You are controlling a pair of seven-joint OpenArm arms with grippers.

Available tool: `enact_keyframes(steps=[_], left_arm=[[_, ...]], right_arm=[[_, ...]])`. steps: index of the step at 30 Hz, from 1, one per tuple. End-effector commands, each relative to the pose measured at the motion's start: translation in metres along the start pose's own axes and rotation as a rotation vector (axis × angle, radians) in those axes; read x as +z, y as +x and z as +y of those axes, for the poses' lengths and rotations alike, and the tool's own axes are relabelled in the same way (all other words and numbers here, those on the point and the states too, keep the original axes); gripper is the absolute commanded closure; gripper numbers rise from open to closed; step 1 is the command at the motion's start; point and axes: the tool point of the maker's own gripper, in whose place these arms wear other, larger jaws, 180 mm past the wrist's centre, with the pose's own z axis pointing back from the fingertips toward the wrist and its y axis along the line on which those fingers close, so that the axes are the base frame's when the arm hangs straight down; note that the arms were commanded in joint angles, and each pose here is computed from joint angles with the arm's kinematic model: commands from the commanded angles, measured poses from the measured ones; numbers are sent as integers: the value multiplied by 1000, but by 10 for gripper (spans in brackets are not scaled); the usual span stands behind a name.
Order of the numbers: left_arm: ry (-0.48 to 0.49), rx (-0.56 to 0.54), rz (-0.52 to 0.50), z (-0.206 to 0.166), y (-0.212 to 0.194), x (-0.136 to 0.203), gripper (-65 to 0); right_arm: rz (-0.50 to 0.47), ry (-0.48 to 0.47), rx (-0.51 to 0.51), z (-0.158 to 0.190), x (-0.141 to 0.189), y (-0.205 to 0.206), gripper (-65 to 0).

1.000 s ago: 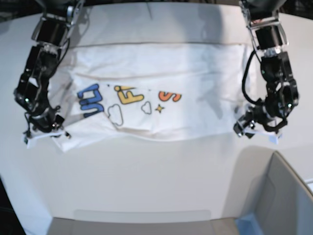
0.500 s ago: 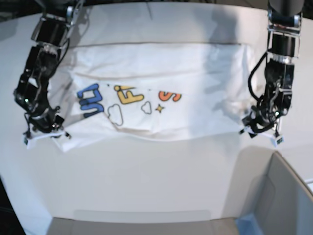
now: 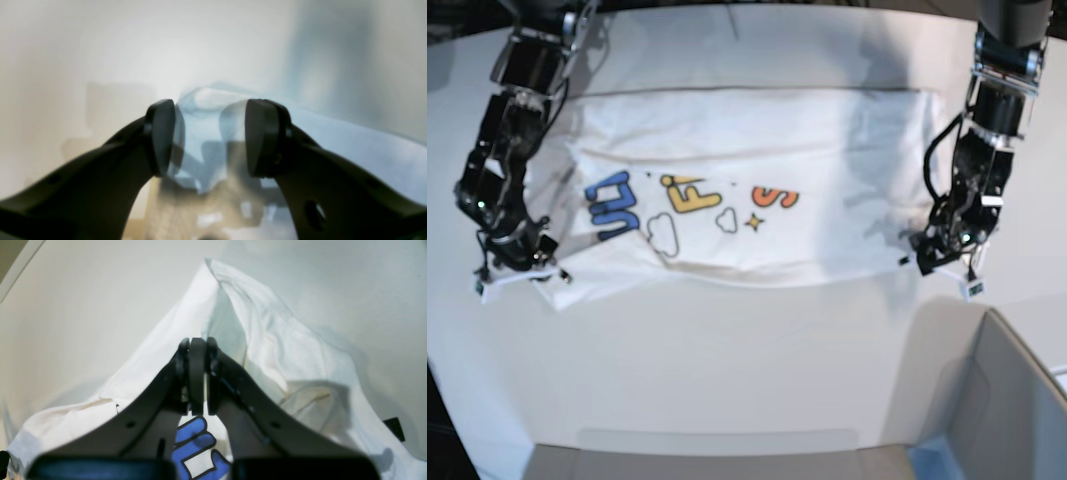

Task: Layout the t-shirt on the table in an organized manner, then fold the t-shirt properly
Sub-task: 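Move the left gripper along the side edge toward the hem and pinch, then lift the hem edge with both grippers and fold it over the print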

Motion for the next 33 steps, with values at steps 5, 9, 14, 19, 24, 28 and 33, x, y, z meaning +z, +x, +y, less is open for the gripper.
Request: enact_keyframes(steps=[5, 9, 14, 19, 24, 28, 33], left_arm=[[1, 1, -49, 1, 19, 4, -139], [0, -1, -46, 1, 15, 4, 0], [-32, 49, -89, 2, 27, 17, 0], [-84, 151, -189, 15, 44, 49, 0], [-118, 151, -226, 12, 43, 67, 0], [-136, 159, -194, 14, 33, 77, 0], [-132, 204, -219, 33, 33, 97, 0]], right_arm=[[-57, 15, 10, 5, 5, 20, 0], [-63, 15, 12, 5, 6, 21, 0], [-96, 21, 31, 8, 16, 25, 0], [-147, 38, 58, 15, 32, 33, 0], [-144, 34, 66, 13, 36, 28, 0], [-183, 16, 44, 2, 49, 33, 0], [-172, 50, -17, -8, 59, 25, 0]])
